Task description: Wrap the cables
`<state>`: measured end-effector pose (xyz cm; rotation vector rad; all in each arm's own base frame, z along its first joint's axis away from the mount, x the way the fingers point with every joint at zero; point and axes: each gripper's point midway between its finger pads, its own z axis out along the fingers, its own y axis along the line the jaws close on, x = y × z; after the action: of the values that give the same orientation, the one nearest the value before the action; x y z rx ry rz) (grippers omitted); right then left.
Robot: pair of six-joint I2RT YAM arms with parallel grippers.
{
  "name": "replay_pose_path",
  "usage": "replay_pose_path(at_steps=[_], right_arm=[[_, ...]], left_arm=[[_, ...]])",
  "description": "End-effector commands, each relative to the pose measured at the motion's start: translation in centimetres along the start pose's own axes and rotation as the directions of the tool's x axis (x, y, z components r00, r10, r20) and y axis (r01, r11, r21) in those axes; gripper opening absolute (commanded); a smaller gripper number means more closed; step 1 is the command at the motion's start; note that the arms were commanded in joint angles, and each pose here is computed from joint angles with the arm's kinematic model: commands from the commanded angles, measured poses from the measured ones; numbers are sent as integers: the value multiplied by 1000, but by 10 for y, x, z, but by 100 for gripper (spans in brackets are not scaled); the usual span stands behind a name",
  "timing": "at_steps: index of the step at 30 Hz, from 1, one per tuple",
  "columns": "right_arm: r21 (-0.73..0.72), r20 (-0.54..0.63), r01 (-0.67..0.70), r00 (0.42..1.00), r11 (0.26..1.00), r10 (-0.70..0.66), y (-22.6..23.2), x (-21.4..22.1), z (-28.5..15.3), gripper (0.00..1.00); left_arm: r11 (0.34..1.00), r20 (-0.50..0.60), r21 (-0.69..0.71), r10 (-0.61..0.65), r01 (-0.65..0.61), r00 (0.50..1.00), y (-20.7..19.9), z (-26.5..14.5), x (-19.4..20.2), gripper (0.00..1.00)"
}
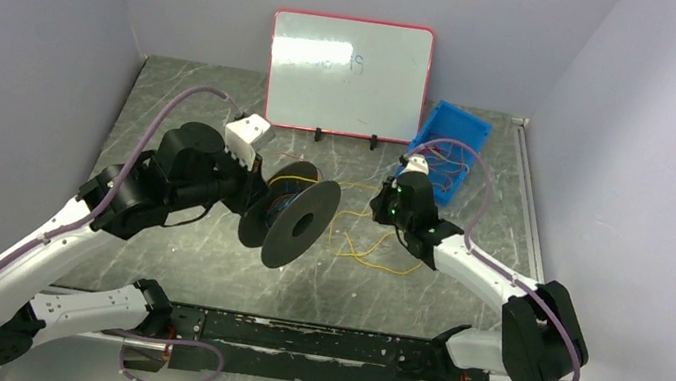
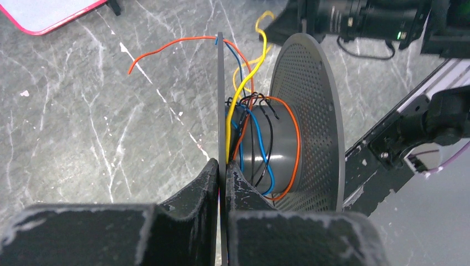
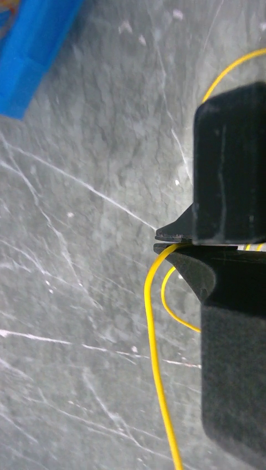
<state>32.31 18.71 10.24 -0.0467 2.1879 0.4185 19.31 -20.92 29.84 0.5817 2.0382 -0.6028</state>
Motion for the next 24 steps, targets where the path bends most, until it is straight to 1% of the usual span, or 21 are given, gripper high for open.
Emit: replay_pose_path(at_steps=[1,4,6,8,12,17,24], right_arm=[[-154,0,-41,999,987,41,23,16,-3,0],[-228,-17,-48,999,973,46,37,33,-5,0],[-270,-34,-53,998,962,46,46,47,-6,3],[-322,-40,-58,998,945,48,58,56,-10,6],[-415,-34,-56,998,908,46,79,64,-19,12],[-536,-37,-52,999,842,39,110,76,-31,18],[-629,-43,-54,998,775,35,135,91,-45,28]], left_arm=[[996,202,8,-92,92,975,-4,-14,-54,7],[991,239,-3,-132,137,962,-2,-13,-59,7],[989,255,-17,-137,146,957,2,-13,-62,7],[981,275,-16,-183,195,944,2,-13,-65,7],[975,309,-4,-209,221,928,2,-15,-72,7],[969,339,24,-239,246,910,-2,-17,-80,7],[962,383,6,-256,274,887,4,-23,-90,7]])
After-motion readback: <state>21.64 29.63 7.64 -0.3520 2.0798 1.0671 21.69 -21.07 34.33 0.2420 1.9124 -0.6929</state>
